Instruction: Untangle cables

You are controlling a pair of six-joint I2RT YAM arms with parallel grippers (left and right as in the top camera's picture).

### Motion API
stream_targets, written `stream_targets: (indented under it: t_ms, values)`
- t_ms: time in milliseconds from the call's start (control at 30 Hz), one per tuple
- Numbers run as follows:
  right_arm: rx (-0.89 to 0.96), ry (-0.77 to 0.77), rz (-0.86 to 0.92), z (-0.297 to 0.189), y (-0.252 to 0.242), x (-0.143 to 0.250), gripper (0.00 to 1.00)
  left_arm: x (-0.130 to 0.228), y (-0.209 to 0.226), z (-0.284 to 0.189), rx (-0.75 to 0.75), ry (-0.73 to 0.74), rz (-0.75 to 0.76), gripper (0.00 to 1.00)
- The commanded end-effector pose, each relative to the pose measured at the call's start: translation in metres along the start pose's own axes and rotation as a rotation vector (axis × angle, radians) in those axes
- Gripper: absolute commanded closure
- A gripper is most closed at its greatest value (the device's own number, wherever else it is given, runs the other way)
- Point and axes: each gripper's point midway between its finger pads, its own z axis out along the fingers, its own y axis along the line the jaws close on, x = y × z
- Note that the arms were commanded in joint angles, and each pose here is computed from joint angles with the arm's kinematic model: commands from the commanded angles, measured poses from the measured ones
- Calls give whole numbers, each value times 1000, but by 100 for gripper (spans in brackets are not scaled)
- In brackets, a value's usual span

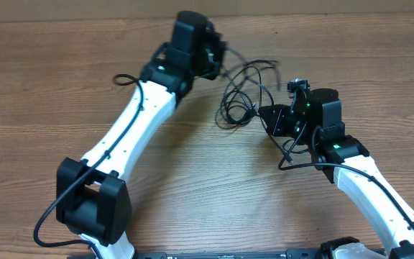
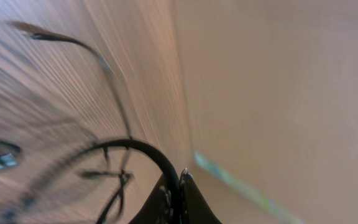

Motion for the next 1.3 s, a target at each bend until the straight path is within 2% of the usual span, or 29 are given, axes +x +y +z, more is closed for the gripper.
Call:
stream_targets:
  t_ms: [0,100,133,333,500,600,733,833,967,1000,1067,1267]
  values:
    - [12,7,-13,1,-1,0,96,-82,0,-19,-16,-294,-43,96]
    - [20,-2,-14,0,-2,-1,96,-120,25,-32,-119,-400,-65,96]
    - [30,-7,-10,0,-4,-2,96,-140,44,-42,-200,-453,-88,96]
    - [52,-25,1,0,-7,-6,96,-182,106,-83,-466,-584,-150,96]
    - [89,-45,48,0,-14,-9,96,-185,124,-94,-550,-574,-170,96]
    - [69,-41,40,0,-10,-9,96,-179,122,-89,-553,-517,-127,96]
    - [-48,-14,-65,0,12,-6,95,-157,114,-73,-519,-383,-95,96]
    - [-158,17,-199,-1,31,1,77,-137,103,-61,-469,-278,-86,96]
    - [-239,49,-401,2,50,17,28,-103,83,-43,-378,-105,-64,96]
    - [-253,54,-441,4,55,21,23,-96,77,-40,-353,-71,-45,96]
    - [-275,61,-478,10,63,27,18,-86,67,-35,-312,-36,-13,96]
    - [-335,97,-523,39,78,48,17,-71,61,-30,-287,7,12,96]
